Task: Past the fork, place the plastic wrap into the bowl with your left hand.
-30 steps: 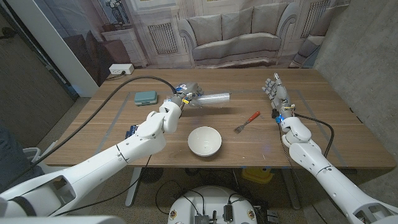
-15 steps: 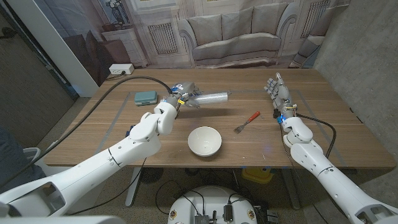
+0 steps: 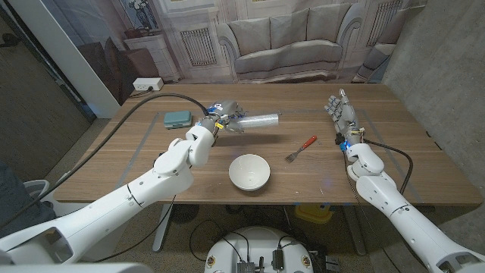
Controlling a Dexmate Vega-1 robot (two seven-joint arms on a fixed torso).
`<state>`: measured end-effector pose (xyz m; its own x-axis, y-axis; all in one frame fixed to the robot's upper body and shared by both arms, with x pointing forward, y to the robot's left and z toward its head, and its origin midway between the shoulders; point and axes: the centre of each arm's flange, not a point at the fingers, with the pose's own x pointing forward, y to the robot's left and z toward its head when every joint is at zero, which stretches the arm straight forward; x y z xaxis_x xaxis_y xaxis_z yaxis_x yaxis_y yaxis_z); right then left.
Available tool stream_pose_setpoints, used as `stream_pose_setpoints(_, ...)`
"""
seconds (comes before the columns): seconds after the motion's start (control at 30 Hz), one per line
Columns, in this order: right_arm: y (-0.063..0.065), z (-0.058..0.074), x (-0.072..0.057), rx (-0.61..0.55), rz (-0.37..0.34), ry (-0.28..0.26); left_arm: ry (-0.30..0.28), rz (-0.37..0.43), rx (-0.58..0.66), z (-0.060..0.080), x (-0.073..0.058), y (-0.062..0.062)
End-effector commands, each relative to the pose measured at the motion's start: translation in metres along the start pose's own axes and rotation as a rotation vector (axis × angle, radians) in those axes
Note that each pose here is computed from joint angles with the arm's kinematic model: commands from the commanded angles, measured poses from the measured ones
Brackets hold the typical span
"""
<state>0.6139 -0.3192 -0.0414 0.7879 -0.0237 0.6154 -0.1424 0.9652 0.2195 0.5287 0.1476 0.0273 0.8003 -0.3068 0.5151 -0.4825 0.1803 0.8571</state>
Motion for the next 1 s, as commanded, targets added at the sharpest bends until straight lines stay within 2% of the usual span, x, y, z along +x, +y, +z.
stream_pose_setpoints(0.03,0.002,0.007,-0.014,-0.013,-0.006,-0.014,-0.076,0.006,-0.023,0.001,-0.013,0.000)
stream_pose_setpoints(0.37,0.007,0.012,-0.028,-0.029,-0.023,-0.014,-0.159,0.027,-0.058,-0.001,-0.021,-0.002)
stream_pose_setpoints(0.6,0.012,0.010,-0.034,-0.030,-0.033,-0.015,-0.197,0.030,-0.068,-0.009,-0.027,0.004)
stream_pose_setpoints(0.7,0.014,0.012,-0.036,-0.035,-0.040,-0.019,-0.231,0.019,-0.073,-0.013,-0.029,0.008)
stream_pose_setpoints(1.0,0.017,0.015,-0.042,-0.038,-0.059,-0.028,-0.286,0.002,-0.046,-0.015,-0.039,0.019)
